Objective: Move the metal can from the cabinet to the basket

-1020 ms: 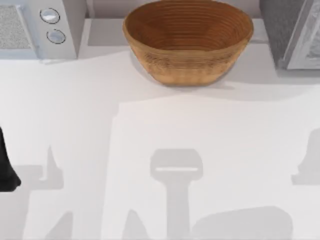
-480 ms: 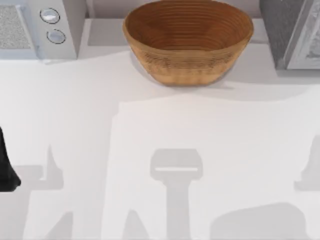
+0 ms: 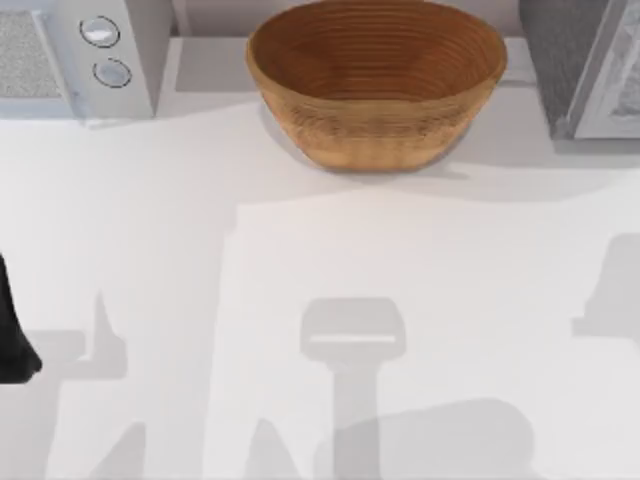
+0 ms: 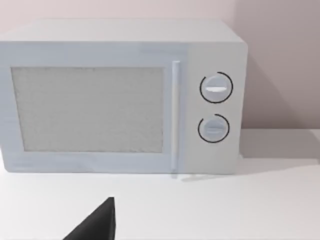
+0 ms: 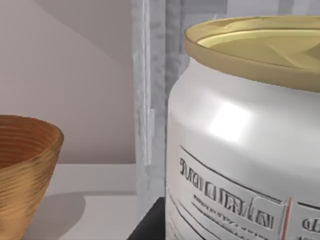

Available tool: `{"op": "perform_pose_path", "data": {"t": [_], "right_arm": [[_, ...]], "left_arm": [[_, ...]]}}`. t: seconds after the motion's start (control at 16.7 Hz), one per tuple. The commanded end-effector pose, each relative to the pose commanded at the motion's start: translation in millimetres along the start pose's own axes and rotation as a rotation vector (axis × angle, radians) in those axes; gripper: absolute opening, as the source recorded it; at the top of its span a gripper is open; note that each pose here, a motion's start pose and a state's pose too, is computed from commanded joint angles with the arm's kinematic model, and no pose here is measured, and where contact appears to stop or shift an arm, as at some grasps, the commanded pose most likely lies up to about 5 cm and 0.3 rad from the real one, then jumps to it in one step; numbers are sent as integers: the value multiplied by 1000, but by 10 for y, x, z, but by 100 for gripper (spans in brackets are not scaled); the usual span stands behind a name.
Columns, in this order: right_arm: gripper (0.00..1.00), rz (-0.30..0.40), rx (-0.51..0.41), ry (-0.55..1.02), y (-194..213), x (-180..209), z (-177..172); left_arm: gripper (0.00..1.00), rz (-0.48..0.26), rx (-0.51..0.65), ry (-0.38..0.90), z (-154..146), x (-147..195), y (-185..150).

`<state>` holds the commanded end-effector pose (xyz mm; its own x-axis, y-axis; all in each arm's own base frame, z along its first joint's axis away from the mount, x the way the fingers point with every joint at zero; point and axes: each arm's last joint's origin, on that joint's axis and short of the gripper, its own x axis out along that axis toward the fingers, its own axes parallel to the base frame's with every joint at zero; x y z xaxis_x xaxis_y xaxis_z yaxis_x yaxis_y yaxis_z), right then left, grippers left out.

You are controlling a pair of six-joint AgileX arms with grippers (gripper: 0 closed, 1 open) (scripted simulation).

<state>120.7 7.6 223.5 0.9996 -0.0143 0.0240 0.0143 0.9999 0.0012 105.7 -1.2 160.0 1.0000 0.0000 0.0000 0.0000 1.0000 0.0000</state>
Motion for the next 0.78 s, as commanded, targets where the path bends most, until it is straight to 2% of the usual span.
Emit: {"op": "perform_pose_path", "data": {"t": [0.18, 0.42, 0.6, 0.78], "right_arm": [[0, 1, 3, -13, 143, 314, 466], [0, 9, 6, -12, 563, 1041, 915], [0, 16, 4, 0, 1073, 1680, 961], [0, 20, 0, 14, 1664, 2220, 747]], "left_arm": [[100, 0, 0, 0, 0, 0, 0], [100, 0, 0, 0, 0, 0, 0], [100, 0, 0, 0, 0, 0, 0], [100, 0, 0, 0, 0, 0, 0]]}}
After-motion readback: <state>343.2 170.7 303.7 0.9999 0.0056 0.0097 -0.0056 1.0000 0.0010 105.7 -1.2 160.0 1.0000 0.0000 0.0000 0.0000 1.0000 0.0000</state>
